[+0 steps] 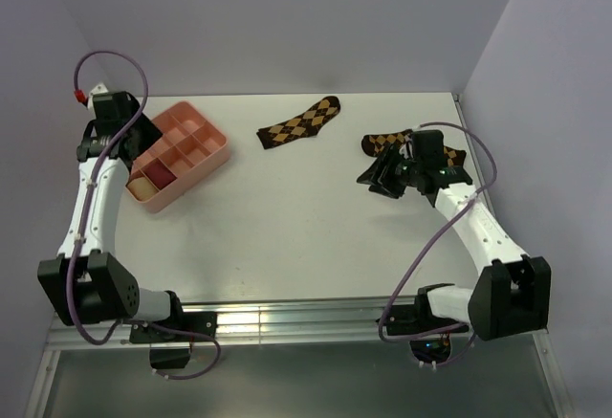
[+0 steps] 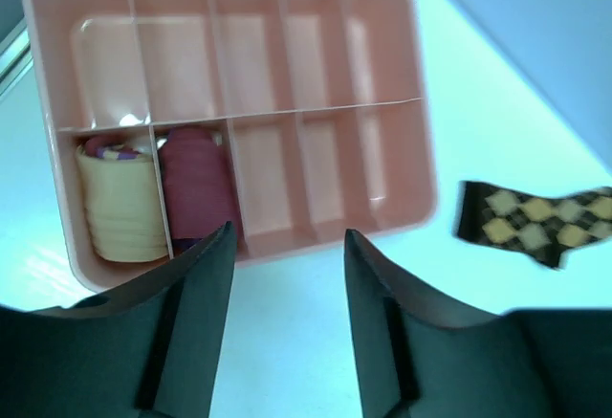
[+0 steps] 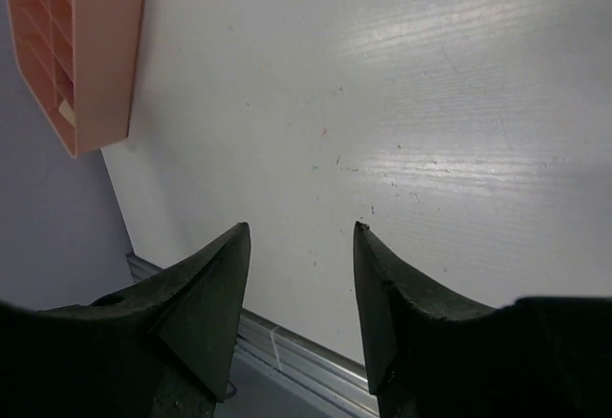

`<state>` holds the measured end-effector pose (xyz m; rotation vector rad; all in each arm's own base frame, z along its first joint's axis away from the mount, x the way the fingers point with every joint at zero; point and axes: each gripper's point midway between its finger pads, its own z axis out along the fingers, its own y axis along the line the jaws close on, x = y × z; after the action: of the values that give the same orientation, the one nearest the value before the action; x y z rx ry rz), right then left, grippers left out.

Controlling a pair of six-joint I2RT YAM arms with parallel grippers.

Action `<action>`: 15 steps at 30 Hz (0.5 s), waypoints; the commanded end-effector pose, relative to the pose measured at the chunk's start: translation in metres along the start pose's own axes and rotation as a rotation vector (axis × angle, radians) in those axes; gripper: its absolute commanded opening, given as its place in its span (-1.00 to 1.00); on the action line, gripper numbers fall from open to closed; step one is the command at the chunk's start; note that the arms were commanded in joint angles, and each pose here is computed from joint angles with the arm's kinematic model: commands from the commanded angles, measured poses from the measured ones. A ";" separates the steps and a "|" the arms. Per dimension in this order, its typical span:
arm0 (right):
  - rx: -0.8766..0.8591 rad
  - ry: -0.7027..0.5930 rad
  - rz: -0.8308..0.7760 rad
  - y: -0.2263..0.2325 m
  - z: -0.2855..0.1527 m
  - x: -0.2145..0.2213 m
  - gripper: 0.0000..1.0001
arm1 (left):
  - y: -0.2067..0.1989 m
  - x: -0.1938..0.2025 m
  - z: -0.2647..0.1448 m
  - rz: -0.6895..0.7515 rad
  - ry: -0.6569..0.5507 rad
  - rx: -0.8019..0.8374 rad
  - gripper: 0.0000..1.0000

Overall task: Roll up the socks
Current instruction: Place the sock in the storage box, then reset both arms

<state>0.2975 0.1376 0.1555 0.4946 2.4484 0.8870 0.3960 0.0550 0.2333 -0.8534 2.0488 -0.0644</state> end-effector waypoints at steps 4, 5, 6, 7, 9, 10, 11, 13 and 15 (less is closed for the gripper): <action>-0.009 -0.243 -0.082 0.029 -0.045 -0.045 0.11 | -0.028 -0.054 -0.089 0.045 -0.196 0.192 0.23; -0.008 -0.263 -0.091 0.030 -0.050 -0.047 0.12 | -0.027 -0.059 -0.099 0.063 -0.226 0.202 0.27; -0.015 -0.295 -0.106 0.037 -0.059 -0.053 0.13 | -0.027 -0.064 -0.108 0.071 -0.252 0.212 0.30; -0.001 -0.350 -0.128 0.040 -0.071 -0.061 0.13 | -0.027 -0.073 -0.128 0.071 -0.289 0.223 0.37; 0.024 -0.459 -0.172 0.049 -0.100 -0.077 0.15 | -0.021 -0.086 -0.156 0.088 -0.344 0.209 0.47; 0.032 -0.500 -0.188 0.052 -0.111 -0.083 0.17 | -0.019 -0.091 -0.165 0.090 -0.364 0.203 0.49; 0.038 -0.534 -0.202 0.055 -0.121 -0.087 0.19 | -0.017 -0.096 -0.175 0.098 -0.387 0.198 0.55; 0.030 -0.640 -0.250 0.071 -0.155 -0.099 0.21 | -0.014 -0.110 -0.202 0.092 -0.457 0.188 0.65; 0.039 -0.724 -0.269 0.081 -0.182 -0.109 0.24 | -0.014 -0.113 -0.218 0.117 -0.481 0.187 0.79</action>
<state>0.3065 0.0839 0.3072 0.4063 1.9890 0.5839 0.3048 0.0489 0.4279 -0.6010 1.6406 -0.0688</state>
